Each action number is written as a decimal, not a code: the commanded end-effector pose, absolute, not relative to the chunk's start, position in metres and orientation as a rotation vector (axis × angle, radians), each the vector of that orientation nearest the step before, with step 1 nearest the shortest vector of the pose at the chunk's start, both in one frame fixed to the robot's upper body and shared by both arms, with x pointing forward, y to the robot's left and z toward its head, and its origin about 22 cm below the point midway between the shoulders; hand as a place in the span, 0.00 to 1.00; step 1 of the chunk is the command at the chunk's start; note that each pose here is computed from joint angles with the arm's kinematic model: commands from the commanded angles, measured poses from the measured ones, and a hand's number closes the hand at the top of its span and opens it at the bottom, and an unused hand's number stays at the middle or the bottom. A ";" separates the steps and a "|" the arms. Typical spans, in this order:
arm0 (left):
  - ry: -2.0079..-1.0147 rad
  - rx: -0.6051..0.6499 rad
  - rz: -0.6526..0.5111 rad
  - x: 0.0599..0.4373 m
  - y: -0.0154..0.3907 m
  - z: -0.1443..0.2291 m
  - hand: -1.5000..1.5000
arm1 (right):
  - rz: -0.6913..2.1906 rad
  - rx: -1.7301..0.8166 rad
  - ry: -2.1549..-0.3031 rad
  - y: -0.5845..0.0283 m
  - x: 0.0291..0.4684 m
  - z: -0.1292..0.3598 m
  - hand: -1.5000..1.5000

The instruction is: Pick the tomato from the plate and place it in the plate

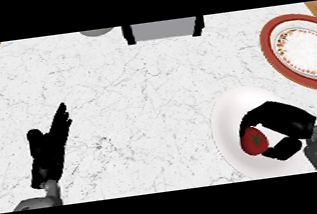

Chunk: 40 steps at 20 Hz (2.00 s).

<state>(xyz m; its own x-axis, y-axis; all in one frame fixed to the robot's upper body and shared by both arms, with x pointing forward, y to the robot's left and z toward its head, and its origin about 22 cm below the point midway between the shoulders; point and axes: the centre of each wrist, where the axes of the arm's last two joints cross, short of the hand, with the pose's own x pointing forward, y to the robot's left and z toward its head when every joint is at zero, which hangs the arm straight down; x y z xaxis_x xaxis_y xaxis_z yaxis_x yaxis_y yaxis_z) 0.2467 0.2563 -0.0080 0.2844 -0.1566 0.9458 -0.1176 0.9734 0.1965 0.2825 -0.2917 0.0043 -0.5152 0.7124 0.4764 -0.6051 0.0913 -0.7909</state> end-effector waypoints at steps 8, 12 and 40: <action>-1.280 0.232 -0.018 0.250 0.243 -0.015 0.50 | 1.517 -0.339 -1.519 -0.279 0.279 0.002 1.00; -1.283 0.258 -0.026 0.250 0.254 -0.007 0.50 | 1.330 -0.565 -1.543 -0.315 0.307 0.035 1.00; -1.299 0.254 -0.063 0.247 0.270 -0.013 0.50 | 0.571 -1.178 -1.448 -0.416 0.385 0.122 1.00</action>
